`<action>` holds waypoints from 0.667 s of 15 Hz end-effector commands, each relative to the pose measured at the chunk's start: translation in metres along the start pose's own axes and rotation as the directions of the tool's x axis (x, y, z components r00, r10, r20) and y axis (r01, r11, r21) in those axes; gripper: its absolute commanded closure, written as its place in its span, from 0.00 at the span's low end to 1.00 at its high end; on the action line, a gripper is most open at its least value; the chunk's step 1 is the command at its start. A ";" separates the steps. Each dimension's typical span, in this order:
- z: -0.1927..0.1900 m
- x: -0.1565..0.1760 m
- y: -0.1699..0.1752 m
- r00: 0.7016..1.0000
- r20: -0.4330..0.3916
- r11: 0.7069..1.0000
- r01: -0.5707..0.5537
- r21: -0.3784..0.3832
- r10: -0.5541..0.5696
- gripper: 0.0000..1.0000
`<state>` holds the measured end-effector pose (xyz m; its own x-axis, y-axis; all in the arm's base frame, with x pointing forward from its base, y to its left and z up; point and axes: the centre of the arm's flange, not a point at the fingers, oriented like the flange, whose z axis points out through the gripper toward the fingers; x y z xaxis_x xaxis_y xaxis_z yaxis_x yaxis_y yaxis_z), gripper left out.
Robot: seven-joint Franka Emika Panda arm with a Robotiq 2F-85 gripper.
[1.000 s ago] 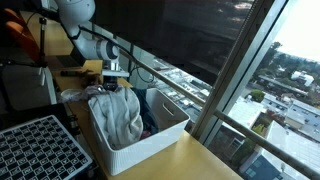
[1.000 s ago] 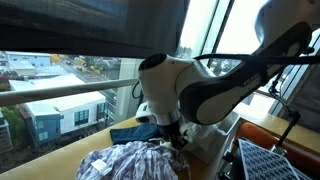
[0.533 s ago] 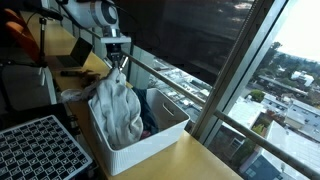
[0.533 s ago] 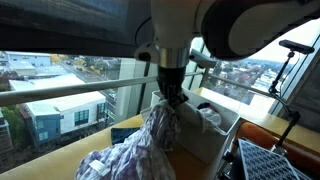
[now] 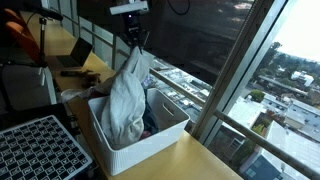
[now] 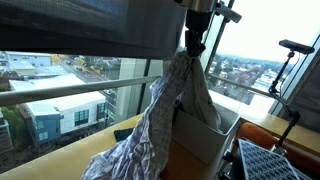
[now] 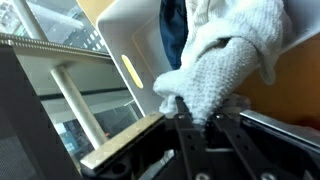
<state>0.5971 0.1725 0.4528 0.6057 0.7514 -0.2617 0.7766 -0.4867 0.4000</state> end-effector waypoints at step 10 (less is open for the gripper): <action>0.212 -0.042 -0.009 0.940 0.265 0.954 -0.261 0.150 0.216 0.94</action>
<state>0.6046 0.0653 0.3192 0.7735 0.5172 -0.3664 0.6288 -0.6988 0.3411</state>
